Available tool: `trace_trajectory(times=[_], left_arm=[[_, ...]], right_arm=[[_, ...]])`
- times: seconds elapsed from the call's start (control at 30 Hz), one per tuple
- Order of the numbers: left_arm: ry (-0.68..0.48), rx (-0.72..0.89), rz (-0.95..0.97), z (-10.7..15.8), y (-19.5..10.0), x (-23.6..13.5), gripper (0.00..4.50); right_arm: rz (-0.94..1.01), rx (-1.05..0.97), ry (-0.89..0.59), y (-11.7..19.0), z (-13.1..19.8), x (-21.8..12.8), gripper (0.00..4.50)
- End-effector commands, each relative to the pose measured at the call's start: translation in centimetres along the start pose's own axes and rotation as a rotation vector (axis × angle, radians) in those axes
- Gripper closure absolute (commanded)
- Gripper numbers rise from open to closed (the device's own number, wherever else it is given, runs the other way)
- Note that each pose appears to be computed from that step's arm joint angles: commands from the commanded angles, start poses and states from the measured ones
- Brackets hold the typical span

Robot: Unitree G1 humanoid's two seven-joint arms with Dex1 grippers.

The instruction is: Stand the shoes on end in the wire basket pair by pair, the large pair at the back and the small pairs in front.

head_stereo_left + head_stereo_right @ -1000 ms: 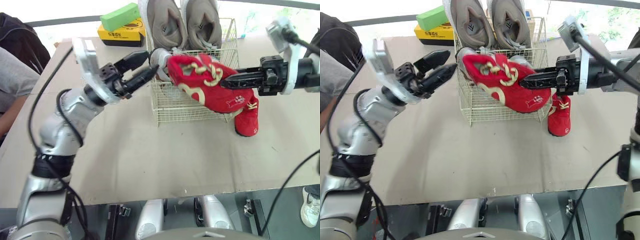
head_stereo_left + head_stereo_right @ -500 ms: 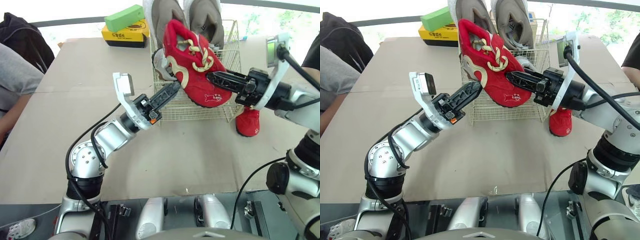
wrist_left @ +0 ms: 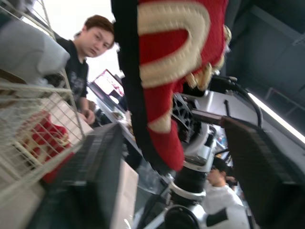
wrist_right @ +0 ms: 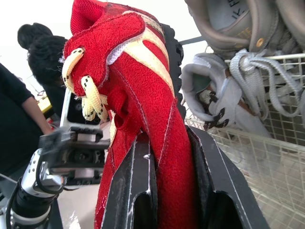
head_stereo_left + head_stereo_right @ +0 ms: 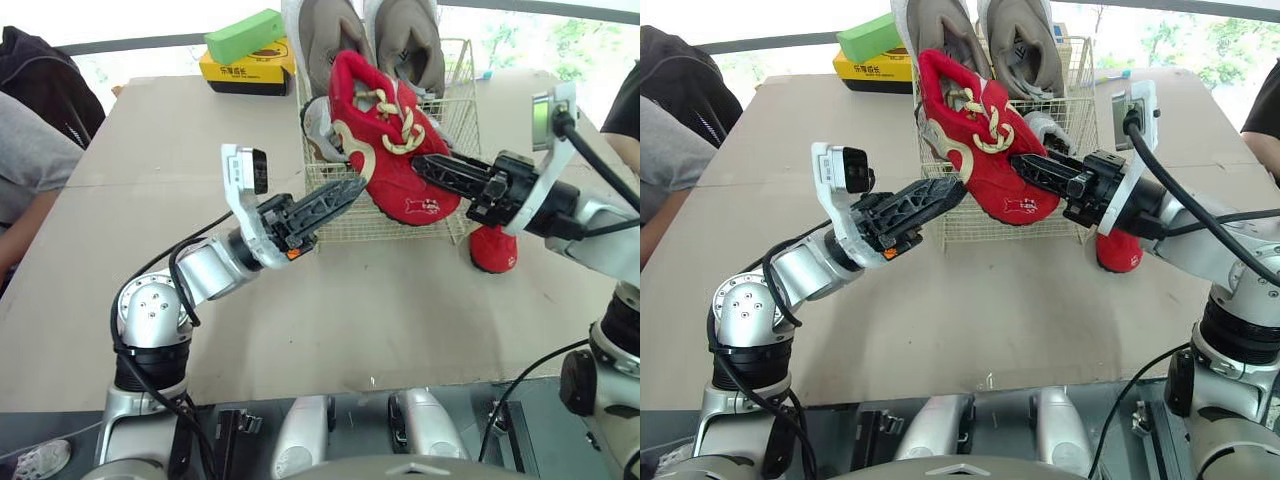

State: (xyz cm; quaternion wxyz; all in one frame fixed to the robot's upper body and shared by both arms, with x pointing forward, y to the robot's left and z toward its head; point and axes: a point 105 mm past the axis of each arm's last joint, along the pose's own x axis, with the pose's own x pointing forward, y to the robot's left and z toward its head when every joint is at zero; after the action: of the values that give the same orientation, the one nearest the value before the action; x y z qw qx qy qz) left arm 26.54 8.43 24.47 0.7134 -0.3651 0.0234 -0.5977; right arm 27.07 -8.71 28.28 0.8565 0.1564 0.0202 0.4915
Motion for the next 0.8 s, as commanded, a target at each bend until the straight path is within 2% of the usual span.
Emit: trace_trajectory(times=[0.03, 0.13, 0.3, 0.33, 0.37, 0.47, 0.5, 0.53, 0.57, 0.6, 0.67, 0.7, 0.73, 0.8], left_arm=[[-0.039, 0.05, 0.046, 0.9, 0.6, 0.2, 0.59], [-0.055, 0.09, 0.129, 1.0, 1.9, 0.4, 0.59], [-0.059, 0.084, 0.075, 0.6, 1.1, 0.8, 0.59], [-0.059, 0.094, 0.072, 0.7, 1.0, 0.7, 1.09], [-0.055, 0.092, 0.059, 0.7, 0.8, 0.7, 1.32], [-0.043, 0.102, 0.032, 0.8, 0.4, 0.7, 2.93], [-0.037, 0.11, 0.019, 1.0, 0.2, 0.8, 3.26], [-0.027, 0.126, 0.012, 1.2, 0.1, 0.8, 3.79], [-0.017, 0.15, 0.014, 1.5, 0.1, 0.8, 4.24], [-0.01, 0.165, 0.017, 1.7, 0.2, 0.8, 4.39], [-0.001, 0.213, 0.033, 2.5, 0.4, 0.4, 4.39], [0.025, 0.301, 0.053, 3.4, 0.6, -0.1, 4.39], [0.046, 0.388, 0.075, 4.6, 0.7, -0.6, 4.39], [0.14, 0.598, 0.101, 5.8, 1.2, -1.4, 4.39]], right_arm=[[0.086, -0.027, -0.053, 2.1, 1.1, -0.2, 4.34], [0.109, -0.033, -0.045, 2.6, 1.0, -0.1, 4.34], [0.131, -0.038, -0.02, 3.1, 0.5, 0.0, 4.34], [0.132, -0.036, -0.02, 3.1, 0.4, 0.0, 4.34], [0.129, -0.036, -0.021, 3.1, 0.4, 0.0, 4.34], [0.122, -0.033, -0.028, 3.1, 0.3, -0.1, 4.34], [0.122, -0.037, -0.035, 3.1, 0.3, -0.1, 4.34], [0.129, -0.061, -0.036, 3.2, 0.3, -0.2, 4.34], [0.146, -0.08, -0.044, 3.6, 0.3, -0.3, 3.29], [0.158, -0.093, -0.049, 3.8, 0.3, -0.3, 2.81], [0.133, -0.115, -0.075, 3.7, 0.5, -0.4, 1.84], [0.075, -0.217, -0.082, 3.2, 0.5, -0.8, 1.31], [0.06, -0.295, -0.09, 3.3, 0.4, -1.3, 1.12], [0.01, -0.417, -0.032, 2.8, -1.0, -2.5, 1.12]])
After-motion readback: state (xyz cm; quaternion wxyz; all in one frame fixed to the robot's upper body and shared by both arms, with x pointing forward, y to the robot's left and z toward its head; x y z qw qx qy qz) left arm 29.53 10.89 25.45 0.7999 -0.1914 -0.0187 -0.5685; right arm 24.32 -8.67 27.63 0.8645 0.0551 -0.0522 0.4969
